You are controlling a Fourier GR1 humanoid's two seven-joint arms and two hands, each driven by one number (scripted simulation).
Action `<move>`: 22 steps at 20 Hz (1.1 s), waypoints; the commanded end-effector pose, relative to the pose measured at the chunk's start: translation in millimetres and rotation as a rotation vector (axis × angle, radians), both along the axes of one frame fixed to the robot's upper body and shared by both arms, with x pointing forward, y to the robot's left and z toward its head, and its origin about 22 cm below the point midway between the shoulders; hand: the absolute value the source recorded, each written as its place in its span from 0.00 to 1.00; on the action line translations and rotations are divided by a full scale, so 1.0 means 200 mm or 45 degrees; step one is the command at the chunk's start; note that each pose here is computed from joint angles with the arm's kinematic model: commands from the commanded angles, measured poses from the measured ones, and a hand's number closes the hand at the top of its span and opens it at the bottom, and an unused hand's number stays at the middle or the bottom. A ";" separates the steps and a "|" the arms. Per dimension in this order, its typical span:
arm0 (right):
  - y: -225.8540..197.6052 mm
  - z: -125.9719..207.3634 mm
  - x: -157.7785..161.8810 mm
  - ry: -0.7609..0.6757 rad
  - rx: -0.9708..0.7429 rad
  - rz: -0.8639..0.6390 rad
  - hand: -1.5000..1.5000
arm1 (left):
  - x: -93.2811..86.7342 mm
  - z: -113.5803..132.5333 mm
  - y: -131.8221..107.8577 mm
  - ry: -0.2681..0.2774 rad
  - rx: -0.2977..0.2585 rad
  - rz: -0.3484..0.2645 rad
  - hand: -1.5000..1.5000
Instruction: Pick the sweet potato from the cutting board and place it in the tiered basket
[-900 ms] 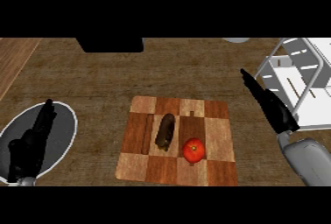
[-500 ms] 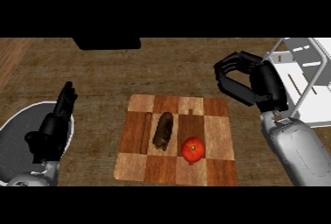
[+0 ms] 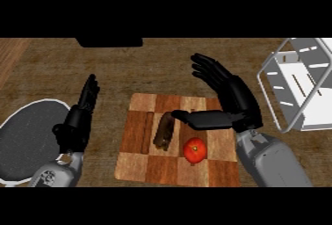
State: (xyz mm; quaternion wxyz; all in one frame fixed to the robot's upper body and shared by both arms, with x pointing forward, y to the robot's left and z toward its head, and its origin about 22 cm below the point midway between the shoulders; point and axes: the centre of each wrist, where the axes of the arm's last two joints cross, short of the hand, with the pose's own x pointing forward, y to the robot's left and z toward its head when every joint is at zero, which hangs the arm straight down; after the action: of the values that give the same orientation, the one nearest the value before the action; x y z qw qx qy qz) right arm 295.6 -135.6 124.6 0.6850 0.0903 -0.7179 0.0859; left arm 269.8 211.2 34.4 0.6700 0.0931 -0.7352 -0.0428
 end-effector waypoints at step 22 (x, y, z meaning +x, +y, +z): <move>0.82 0.48 -0.05 0.136 -1.916 0.457 0.00 | 0.05 0.03 -0.15 -0.019 0.006 -0.086 0.50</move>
State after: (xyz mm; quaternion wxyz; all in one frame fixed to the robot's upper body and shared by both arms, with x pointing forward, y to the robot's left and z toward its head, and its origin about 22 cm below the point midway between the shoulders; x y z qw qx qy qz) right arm 284.1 -11.7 221.3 0.5673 -0.2110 -0.4949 0.6235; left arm 278.7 192.9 38.6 0.6680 0.0735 -0.7379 -0.0623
